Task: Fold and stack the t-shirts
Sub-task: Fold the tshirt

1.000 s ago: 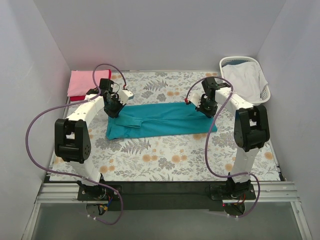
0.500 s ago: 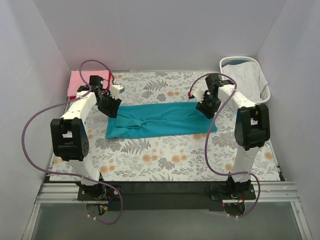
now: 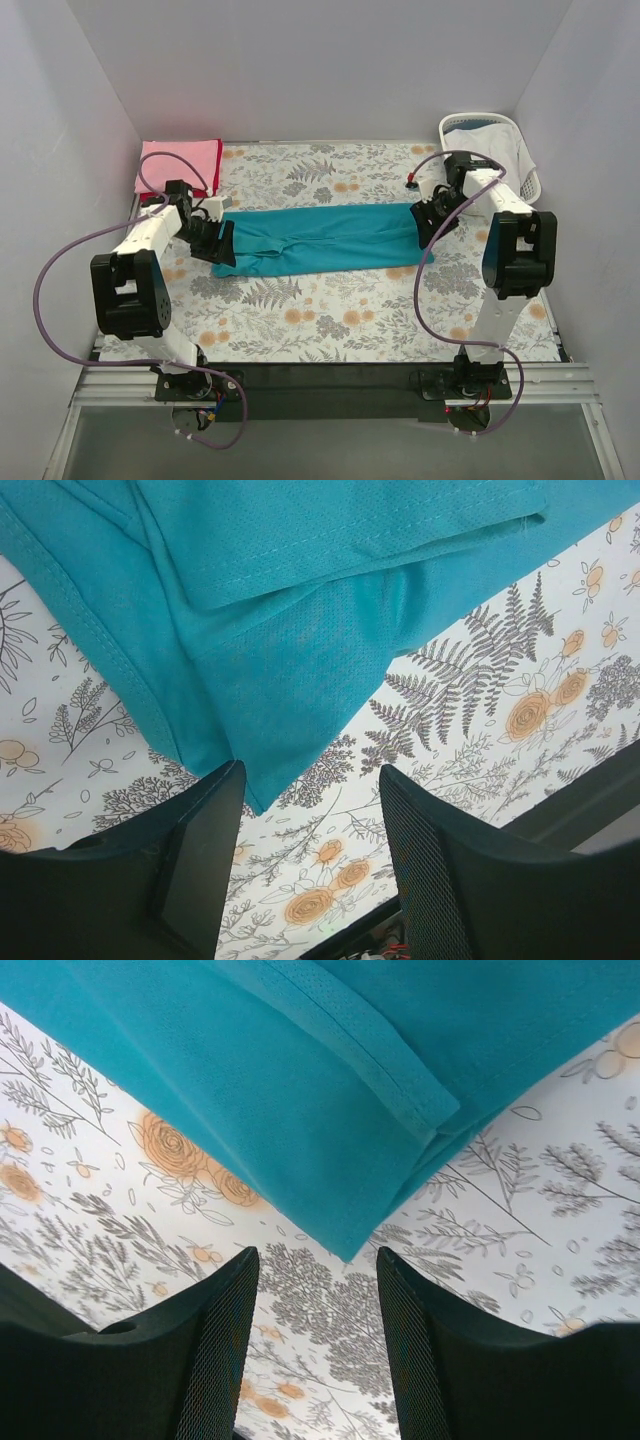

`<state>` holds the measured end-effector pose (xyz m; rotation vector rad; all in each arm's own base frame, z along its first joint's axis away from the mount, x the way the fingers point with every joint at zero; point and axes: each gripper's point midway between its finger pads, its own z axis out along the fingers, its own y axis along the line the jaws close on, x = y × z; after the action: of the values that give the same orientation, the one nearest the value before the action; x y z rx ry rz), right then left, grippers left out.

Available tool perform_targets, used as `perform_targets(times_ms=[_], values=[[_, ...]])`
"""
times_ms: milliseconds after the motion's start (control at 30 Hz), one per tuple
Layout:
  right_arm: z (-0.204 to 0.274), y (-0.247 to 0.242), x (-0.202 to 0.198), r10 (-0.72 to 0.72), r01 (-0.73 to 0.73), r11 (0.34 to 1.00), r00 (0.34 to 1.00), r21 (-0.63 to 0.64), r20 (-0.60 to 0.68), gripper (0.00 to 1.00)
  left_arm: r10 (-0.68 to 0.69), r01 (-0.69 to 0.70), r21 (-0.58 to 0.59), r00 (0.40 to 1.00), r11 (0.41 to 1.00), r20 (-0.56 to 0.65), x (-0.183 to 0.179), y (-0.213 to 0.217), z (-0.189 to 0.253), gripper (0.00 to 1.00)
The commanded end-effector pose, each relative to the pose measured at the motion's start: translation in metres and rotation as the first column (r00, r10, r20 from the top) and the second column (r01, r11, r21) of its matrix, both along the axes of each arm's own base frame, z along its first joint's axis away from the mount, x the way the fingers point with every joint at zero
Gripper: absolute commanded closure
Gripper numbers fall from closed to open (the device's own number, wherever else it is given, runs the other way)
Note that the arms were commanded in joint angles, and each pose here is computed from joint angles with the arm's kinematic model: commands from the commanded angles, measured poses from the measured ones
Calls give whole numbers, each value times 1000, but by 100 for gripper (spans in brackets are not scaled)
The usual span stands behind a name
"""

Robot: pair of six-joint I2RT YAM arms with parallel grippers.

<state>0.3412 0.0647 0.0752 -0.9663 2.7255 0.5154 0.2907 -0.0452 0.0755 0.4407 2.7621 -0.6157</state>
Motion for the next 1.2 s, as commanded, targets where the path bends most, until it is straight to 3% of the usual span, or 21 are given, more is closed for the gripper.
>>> perform_targets(times_ms=[0,700,967,1033,1167], values=[[-6,6,-3,-86,93,993,992,67,-97,43,49,-49,-19,998,999,33,6,-3,8,45],[-34,7,-8,-146,170,982,963,88,-224,44,95,-95,3,994,995,-46,1,1,-24,44],[-30,6,-8,-144,164,983,968,82,-208,71,100,-102,-33,993,994,-59,3,-5,-23,50],[-28,4,-9,-141,159,984,970,75,-200,77,103,-106,-43,992,993,-70,1,-6,-24,56],[-26,3,-10,-138,155,985,971,72,-196,99,101,-106,-64,992,992,-78,-2,-9,-22,72]])
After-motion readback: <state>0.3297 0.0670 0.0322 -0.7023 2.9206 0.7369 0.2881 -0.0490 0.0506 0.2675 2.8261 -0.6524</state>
